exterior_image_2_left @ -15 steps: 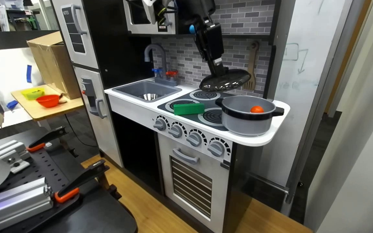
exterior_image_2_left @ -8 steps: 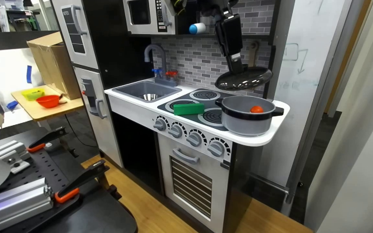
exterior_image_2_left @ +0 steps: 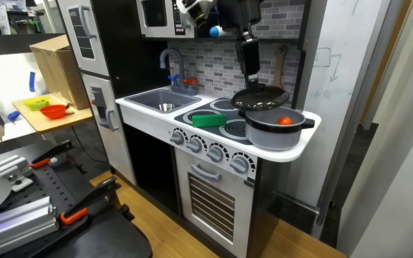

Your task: Take off the lid from the pot, place the white object inside, and cover it with the lid

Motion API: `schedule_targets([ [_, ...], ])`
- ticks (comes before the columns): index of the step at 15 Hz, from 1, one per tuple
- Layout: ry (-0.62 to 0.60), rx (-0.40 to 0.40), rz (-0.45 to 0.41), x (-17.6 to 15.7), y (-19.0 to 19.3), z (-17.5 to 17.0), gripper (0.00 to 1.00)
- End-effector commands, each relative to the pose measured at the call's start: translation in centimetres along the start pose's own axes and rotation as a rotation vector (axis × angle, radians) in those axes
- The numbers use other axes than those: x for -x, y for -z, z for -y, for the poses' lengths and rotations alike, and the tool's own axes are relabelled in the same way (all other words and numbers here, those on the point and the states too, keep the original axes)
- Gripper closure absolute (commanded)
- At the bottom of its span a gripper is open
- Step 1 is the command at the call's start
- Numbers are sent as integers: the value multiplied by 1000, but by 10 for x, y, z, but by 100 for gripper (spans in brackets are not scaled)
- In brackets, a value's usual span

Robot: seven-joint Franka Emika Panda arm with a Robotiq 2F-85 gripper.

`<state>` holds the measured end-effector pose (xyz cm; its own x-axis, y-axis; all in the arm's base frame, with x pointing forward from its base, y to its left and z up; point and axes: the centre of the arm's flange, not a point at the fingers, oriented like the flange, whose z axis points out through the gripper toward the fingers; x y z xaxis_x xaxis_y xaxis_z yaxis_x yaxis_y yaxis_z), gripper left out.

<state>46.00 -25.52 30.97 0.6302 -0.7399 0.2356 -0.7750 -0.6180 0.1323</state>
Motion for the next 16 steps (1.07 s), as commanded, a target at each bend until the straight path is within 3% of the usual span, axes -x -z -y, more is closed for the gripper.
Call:
schedule_targets([
  [1, -6, 10, 20, -13, -4, -1, 92],
  [16, -31, 67, 30, -32, -18, -9, 92],
])
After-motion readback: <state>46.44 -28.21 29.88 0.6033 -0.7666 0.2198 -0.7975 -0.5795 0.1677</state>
